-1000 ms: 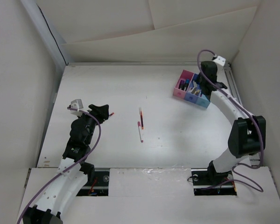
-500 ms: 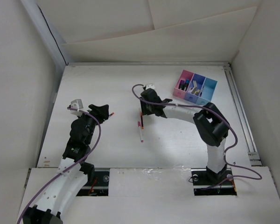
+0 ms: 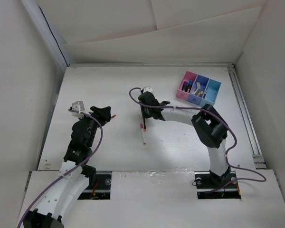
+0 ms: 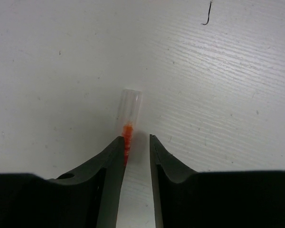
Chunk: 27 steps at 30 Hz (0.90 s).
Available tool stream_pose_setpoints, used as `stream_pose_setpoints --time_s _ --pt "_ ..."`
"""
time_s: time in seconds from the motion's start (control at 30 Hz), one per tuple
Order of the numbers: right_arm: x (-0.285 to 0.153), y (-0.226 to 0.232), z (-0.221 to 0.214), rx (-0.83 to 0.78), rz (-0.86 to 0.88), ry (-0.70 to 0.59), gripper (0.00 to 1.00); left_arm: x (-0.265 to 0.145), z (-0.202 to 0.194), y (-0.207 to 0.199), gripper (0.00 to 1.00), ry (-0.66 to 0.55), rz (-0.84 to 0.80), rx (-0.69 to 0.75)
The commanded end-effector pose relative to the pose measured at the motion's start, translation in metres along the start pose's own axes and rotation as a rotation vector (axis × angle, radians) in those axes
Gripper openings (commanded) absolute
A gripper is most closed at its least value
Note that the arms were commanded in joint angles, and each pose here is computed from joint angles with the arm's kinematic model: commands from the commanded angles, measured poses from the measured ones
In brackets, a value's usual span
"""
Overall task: Sort the stationery into containers
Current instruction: Move the pen to the center of the board.
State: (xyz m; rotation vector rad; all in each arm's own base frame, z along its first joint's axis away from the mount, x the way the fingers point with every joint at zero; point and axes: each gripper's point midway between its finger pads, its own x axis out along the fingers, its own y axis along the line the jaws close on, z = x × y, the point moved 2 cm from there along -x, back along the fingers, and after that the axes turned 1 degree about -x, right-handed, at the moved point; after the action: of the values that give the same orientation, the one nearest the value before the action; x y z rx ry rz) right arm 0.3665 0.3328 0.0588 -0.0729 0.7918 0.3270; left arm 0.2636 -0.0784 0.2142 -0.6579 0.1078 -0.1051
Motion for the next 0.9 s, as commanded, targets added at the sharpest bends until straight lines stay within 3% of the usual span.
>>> stream_pose_setpoints --time_s 0.0,0.37,0.57,0.77,0.87 --pt "0.007 0.002 0.002 0.003 -0.011 -0.007 0.33 -0.001 0.024 -0.020 0.58 -0.073 -0.061 -0.003" --pt "0.013 0.008 -0.008 -0.012 0.002 0.027 0.31 -0.001 0.024 -0.020 0.58 -0.073 -0.061 -0.003" --pt "-0.012 0.009 0.021 0.010 0.017 -0.046 0.31 -0.001 0.023 -0.021 0.58 -0.067 -0.068 -0.003" --pt "-0.030 0.012 0.035 0.007 0.029 -0.084 0.43 -0.001 0.025 -0.022 0.58 -0.074 -0.074 -0.004" --pt "-0.023 0.016 0.029 0.001 0.045 -0.062 0.45 -0.001 0.025 -0.022 0.58 -0.075 -0.074 -0.004"
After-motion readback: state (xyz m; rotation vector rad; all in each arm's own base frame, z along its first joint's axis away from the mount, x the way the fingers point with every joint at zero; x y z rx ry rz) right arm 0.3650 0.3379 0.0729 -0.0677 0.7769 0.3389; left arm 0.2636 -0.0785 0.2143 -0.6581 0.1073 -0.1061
